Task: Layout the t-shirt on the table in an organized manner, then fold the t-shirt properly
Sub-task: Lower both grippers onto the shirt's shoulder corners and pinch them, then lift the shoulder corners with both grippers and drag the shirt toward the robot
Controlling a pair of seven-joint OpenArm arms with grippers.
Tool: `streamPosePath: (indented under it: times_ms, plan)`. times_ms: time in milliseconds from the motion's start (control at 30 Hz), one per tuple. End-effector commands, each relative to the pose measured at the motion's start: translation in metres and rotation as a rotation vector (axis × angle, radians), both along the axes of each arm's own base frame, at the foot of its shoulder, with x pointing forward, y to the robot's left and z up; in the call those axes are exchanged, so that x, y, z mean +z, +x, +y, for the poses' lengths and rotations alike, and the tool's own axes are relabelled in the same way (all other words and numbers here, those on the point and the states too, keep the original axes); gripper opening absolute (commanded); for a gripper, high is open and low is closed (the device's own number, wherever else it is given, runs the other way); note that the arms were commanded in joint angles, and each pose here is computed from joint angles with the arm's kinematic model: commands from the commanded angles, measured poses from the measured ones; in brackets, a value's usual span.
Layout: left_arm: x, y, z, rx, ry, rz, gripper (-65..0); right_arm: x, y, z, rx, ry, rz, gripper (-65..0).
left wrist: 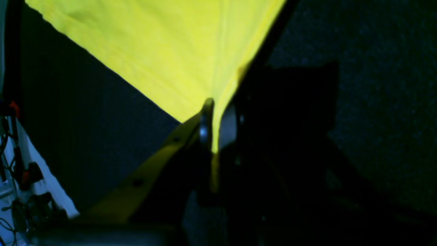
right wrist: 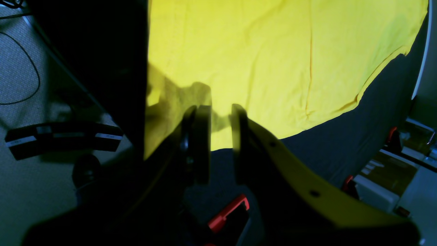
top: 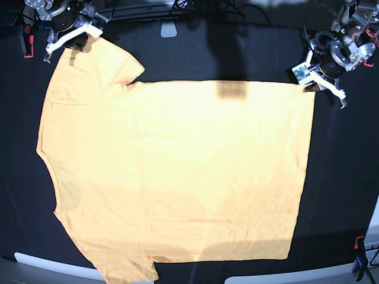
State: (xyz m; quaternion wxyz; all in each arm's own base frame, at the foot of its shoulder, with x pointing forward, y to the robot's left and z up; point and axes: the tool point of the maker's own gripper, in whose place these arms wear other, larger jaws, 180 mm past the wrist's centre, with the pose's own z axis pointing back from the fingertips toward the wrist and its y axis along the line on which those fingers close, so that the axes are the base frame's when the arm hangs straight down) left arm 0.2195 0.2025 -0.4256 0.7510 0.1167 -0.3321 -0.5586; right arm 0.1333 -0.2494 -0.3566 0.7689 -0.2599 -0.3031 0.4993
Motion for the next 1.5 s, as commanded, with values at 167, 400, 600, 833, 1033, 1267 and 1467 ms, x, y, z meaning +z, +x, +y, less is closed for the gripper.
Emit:
streamPosePath:
  times_ms: [167, 400, 600, 833, 1033, 1267, 1467]
  plan:
    - [0.004, 0.003, 0.009, 0.004, 0.038, -0.009, -65.0, 0.03, 0.021, -0.004, 0.018, -0.059, -0.178, -54.3]
    - [0.017, 0.009, 0.007, -0.028, 0.037, -0.037, -65.0, 0.017, 0.015, 0.002, 0.119, -0.075, -0.071, -33.8]
    - [0.025, 0.012, 0.015, -0.054, 0.067, -0.049, -65.0, 0.006, 0.014, -0.001, 0.212, -0.145, 0.025, -33.6]
    - [0.027, 0.012, 0.011, -0.065, 0.051, -0.056, -65.0, -0.01, 0.027, -0.027, 0.194, -0.232, 0.073, -33.7]
    - [0.026, 0.012, 0.008, -0.06, 0.04, -0.057, -65.0, -0.022, 0.023, -0.047, 0.214, -0.308, 0.136, -33.8]
    - [0.024, 0.012, 0.002, -0.052, 0.021, -0.058, -65.0, -0.021, 0.029, -0.047, 0.257, -0.332, 0.117, -33.8]
    - [0.024, 0.011, 0.002, -0.052, 0.022, -0.057, -65.0, -0.017, 0.051, -0.035, 0.247, -0.286, 0.067, -37.5]
